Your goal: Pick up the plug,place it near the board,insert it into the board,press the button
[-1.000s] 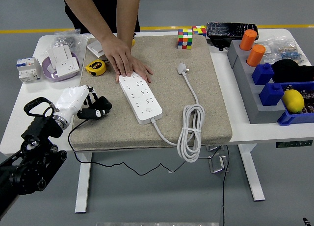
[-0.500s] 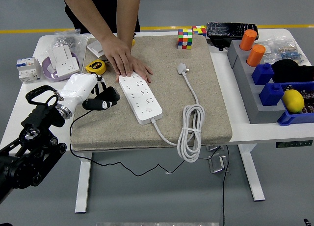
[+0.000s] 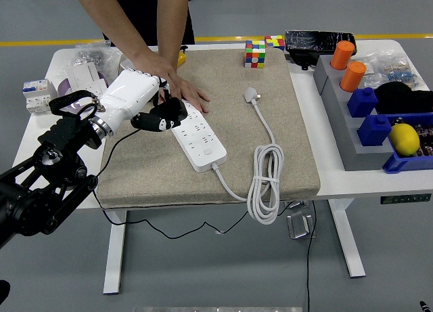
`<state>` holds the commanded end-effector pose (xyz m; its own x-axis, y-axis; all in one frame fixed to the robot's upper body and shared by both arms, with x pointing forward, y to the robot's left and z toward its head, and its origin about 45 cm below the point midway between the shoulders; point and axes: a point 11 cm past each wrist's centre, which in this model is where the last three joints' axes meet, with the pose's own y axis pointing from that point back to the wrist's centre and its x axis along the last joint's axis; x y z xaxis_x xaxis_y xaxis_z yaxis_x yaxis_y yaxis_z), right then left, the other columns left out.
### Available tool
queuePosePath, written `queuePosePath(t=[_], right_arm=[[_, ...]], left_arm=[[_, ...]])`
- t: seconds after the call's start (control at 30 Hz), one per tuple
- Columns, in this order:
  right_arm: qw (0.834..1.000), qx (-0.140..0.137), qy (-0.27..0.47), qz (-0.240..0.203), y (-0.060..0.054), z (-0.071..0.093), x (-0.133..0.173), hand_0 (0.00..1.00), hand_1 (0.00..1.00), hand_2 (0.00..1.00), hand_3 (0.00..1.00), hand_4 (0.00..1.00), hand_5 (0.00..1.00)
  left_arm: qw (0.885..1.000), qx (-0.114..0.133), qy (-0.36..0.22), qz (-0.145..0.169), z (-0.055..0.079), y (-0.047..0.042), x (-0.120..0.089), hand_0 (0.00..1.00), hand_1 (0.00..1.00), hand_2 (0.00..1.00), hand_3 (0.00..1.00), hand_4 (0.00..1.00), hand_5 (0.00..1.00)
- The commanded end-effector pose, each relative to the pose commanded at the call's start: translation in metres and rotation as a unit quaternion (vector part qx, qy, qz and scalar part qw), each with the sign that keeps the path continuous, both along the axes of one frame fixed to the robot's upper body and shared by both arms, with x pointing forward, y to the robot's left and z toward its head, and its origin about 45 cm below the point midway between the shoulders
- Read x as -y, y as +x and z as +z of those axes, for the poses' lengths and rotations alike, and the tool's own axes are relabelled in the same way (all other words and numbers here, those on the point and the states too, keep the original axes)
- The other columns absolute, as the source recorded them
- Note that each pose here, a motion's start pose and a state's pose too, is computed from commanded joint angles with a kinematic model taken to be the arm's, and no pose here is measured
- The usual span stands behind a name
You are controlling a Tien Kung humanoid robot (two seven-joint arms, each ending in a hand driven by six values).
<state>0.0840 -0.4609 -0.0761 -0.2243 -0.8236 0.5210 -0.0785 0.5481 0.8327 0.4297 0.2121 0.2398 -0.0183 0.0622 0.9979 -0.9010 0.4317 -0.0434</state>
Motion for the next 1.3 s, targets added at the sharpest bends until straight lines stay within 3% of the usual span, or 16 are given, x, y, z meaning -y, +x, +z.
queuePosePath(t=[0.3,0.63,1.07,1.3], right_arm=[[1.000,0.001,0.000,0.001,0.002,0.000,0.000,0.896,0.826,0.785,0.802,0.998,0.998],[1.000,0.001,-0.001,0.002,0.002,0.001,0.000,0.896,0.827,0.785,0.802,0.998,0.998],[1.000,0.002,0.000,0.002,0.003,0.000,0.000,0.896,0.827,0.785,0.802,0.998,0.998],[1.000,0.000,-0.001,0.004,0.002,0.000,0.000,0.896,0.827,0.785,0.802,0.998,0.998]], left_arm=[[1.000,-0.009,0.013,-0.014,-0.009,0.0112,0.019,0.365,0.377,0.324,0.354,0.634,0.191],[0.999,-0.034,0.022,0.015,-0.033,0.0223,0.007,0.365,0.379,0.325,0.354,0.625,0.196],[0.997,-0.061,0.037,0.024,-0.055,0.0199,0.003,0.369,0.389,0.326,0.353,0.620,0.205],[0.997,-0.062,0.040,0.021,-0.062,0.0184,0.004,0.371,0.396,0.327,0.352,0.619,0.207]])
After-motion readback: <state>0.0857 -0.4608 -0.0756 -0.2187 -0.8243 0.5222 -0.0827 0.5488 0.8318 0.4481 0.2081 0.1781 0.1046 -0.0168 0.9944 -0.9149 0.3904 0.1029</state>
